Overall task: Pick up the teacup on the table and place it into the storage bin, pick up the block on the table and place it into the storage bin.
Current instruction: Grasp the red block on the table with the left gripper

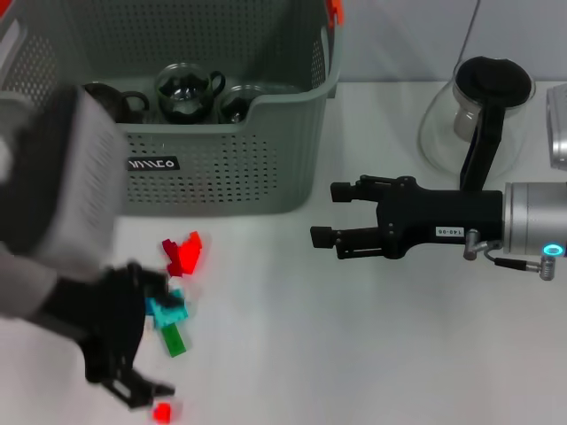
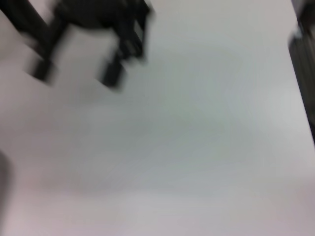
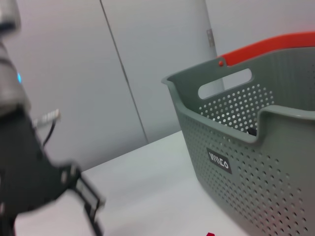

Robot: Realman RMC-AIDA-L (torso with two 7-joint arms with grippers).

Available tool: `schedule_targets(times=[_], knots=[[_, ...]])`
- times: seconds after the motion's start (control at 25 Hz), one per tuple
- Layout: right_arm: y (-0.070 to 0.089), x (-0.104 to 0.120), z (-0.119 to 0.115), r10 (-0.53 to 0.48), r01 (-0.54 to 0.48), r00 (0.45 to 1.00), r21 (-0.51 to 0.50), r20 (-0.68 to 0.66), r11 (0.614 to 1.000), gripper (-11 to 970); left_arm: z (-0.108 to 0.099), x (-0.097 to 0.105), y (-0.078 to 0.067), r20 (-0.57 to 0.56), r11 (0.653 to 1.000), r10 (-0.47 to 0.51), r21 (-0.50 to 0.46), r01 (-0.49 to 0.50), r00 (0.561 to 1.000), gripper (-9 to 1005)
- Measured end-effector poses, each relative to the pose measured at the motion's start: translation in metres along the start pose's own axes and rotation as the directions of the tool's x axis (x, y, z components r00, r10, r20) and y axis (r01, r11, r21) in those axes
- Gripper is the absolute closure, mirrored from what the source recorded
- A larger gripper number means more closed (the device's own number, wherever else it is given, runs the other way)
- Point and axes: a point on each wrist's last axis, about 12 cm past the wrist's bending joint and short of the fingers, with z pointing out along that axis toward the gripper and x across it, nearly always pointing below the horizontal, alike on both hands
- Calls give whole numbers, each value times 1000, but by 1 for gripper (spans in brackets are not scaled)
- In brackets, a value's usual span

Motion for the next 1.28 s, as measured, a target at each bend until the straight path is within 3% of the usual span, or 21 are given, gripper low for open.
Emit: schedule_targets(times=[0.2, 0.48, 0.76, 1.2, 1.28], knots=[[0, 0, 1, 6, -6, 1000, 5, 4, 1000, 44, 25, -4, -3, -143, 998, -1, 59, 10, 990, 63], [-1, -1, 1, 11, -11, 1000, 12, 12, 1000, 44, 49, -11, -5, -254, 997, 1, 80, 20, 967, 68], [-1, -1, 1, 11, -11, 1000, 13, 14, 1000, 44, 68, -13, -5, -284, 994, 14, 104, 16, 959, 107], [-2, -3, 1, 10, -10, 1000, 19, 21, 1000, 44, 76, -12, -4, -290, 994, 16, 111, 17, 957, 168], [-2, -3, 1, 8, -9, 1000, 20, 21, 1000, 44, 78, -12, -3, -289, 994, 15, 108, 17, 957, 258]])
